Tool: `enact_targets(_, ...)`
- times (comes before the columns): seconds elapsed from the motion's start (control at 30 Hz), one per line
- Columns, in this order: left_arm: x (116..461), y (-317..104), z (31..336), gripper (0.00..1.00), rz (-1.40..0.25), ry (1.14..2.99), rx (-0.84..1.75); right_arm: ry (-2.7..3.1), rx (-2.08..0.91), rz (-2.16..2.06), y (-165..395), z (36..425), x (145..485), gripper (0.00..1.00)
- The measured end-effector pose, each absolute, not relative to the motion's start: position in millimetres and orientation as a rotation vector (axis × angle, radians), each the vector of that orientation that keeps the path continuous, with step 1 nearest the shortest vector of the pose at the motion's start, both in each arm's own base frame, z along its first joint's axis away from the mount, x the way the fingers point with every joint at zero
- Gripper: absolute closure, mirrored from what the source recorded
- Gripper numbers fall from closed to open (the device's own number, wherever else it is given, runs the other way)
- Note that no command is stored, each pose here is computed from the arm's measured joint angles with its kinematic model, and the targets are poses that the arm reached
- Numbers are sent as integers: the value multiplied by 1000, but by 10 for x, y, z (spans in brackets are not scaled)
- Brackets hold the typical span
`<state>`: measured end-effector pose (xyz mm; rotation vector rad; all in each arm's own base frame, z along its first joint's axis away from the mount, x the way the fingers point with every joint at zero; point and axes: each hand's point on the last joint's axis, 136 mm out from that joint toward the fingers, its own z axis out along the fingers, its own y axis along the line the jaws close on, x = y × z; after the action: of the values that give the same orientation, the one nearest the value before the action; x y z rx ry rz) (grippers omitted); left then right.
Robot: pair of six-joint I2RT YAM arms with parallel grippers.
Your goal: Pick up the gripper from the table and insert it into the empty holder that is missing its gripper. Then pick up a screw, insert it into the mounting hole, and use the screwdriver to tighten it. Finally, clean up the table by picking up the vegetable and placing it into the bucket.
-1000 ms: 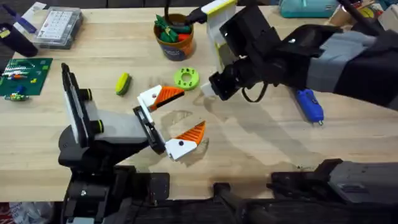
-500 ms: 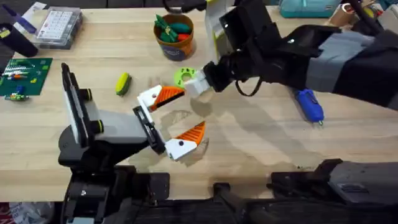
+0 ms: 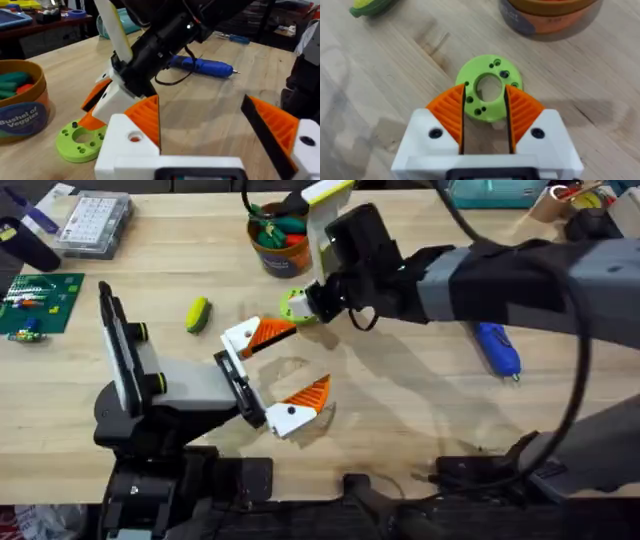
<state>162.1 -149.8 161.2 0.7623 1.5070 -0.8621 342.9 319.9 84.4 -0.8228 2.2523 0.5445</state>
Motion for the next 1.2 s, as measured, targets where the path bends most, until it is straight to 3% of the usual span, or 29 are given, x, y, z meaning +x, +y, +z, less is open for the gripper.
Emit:
enact_targets(0.5, 1622, -1497, 1612, 14, -862, 1507, 762, 2142, -769, 508, 3291, 891, 3695, 603)
enact_targets(0.93, 1621, -1498, 1612, 14, -862, 1507, 762, 2162, -767, 486, 3320, 587, 3768, 633)
enact_targets(1.07, 1621, -1498, 1612, 14, -862, 1507, 762, 2168, -775, 480, 3316, 542, 3765, 811)
enact_targets(1.1, 1621, -1498, 1612, 14, -862, 1507, 762, 2167, -775, 478, 3315, 542, 3767, 916)
enact_targets(1.2, 1621, -1498, 1612, 14, -862, 1507, 762, 2167, -776, 476, 3313, 542, 3769, 953)
